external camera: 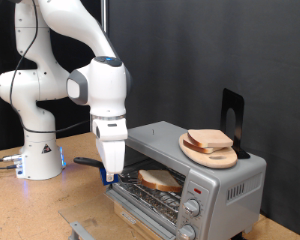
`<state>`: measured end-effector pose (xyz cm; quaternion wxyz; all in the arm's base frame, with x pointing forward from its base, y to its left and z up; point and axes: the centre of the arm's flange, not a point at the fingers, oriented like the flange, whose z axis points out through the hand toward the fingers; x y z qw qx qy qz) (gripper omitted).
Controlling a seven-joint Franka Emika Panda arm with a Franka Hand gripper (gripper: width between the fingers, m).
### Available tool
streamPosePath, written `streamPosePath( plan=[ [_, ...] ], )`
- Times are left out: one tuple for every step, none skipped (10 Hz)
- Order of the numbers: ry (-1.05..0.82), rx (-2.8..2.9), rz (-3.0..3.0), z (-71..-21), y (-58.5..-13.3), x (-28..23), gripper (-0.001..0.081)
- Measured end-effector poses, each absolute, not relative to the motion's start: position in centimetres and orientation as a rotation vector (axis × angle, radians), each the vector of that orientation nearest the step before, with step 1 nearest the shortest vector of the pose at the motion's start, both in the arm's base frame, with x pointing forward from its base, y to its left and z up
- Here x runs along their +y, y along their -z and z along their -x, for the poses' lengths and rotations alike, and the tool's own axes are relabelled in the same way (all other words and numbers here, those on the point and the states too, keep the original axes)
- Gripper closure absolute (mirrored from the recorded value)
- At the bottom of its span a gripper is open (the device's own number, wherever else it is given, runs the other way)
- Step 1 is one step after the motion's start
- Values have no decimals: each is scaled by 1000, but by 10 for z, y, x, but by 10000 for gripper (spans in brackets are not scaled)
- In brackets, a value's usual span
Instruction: Make a piece of toast with the oven
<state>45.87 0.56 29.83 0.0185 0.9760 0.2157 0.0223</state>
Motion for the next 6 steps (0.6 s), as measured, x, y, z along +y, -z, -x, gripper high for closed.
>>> streamPosePath(
  plan=[
    [-64,710,-3033,-455,-297,0,415],
    [-62,739,-3034,-450,-296,-7,415],
    [-60,754,-3034,-445,-296,-13,415],
    [-60,749,-3036,-441,-297,-17,415],
    [-60,737,-3039,-439,-297,-21,415],
    [-59,732,-3040,-436,-297,-24,415]
  ],
)
